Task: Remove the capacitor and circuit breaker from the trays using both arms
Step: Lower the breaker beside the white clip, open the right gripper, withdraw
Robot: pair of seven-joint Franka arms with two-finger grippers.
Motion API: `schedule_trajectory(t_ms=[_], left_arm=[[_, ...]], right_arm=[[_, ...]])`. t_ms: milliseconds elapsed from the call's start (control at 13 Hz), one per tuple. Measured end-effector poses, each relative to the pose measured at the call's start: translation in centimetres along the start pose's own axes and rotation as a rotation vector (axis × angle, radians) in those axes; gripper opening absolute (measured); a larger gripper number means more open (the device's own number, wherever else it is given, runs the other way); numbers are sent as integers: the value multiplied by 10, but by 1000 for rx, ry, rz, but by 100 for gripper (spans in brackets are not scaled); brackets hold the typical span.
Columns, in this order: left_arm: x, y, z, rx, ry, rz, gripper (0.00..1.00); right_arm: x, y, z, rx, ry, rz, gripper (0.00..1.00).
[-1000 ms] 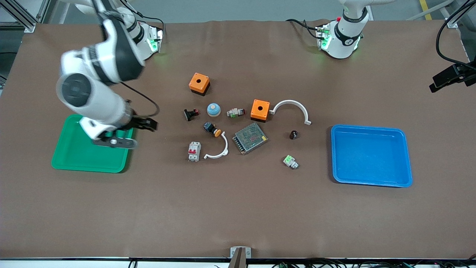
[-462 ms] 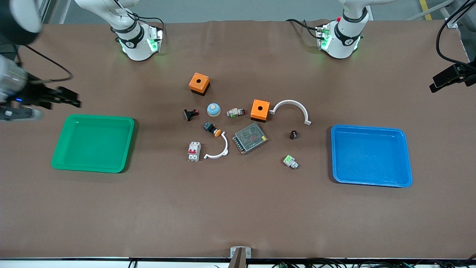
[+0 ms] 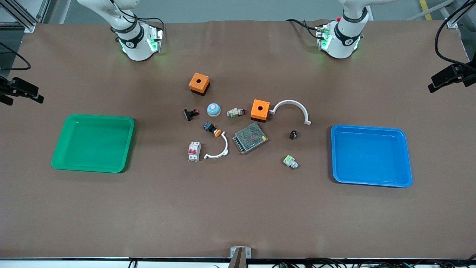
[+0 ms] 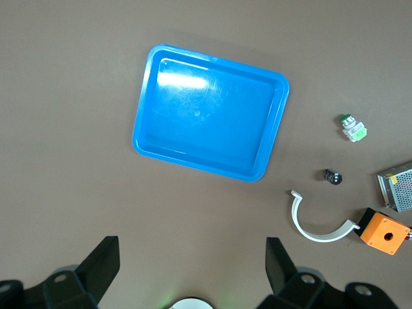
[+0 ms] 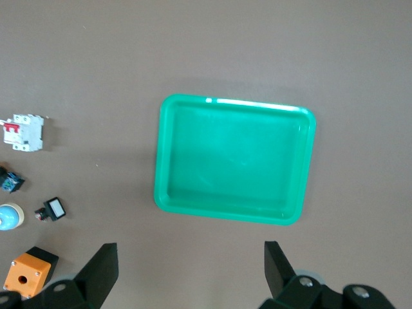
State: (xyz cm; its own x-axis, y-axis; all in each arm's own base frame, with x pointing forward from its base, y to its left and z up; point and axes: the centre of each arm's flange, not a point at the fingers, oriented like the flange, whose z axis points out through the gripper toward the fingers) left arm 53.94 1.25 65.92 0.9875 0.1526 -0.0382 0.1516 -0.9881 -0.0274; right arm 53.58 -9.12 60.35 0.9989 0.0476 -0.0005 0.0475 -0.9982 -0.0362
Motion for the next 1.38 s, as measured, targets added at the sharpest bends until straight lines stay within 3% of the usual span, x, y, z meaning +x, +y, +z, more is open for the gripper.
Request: schedule_trajectory(t_ms=[538,1000,1385], left_arm=[[0,2,-1,0,1,3,100],[2,5,-3,-17,23,7,100],[2,18,-3,-45,32,29,100]], right_arm=[[10,-43,-18,-52,32,-10,100],[13,-50,-42,-61,84,-22,100],[13,-47,-45,-62,89,-16,100]])
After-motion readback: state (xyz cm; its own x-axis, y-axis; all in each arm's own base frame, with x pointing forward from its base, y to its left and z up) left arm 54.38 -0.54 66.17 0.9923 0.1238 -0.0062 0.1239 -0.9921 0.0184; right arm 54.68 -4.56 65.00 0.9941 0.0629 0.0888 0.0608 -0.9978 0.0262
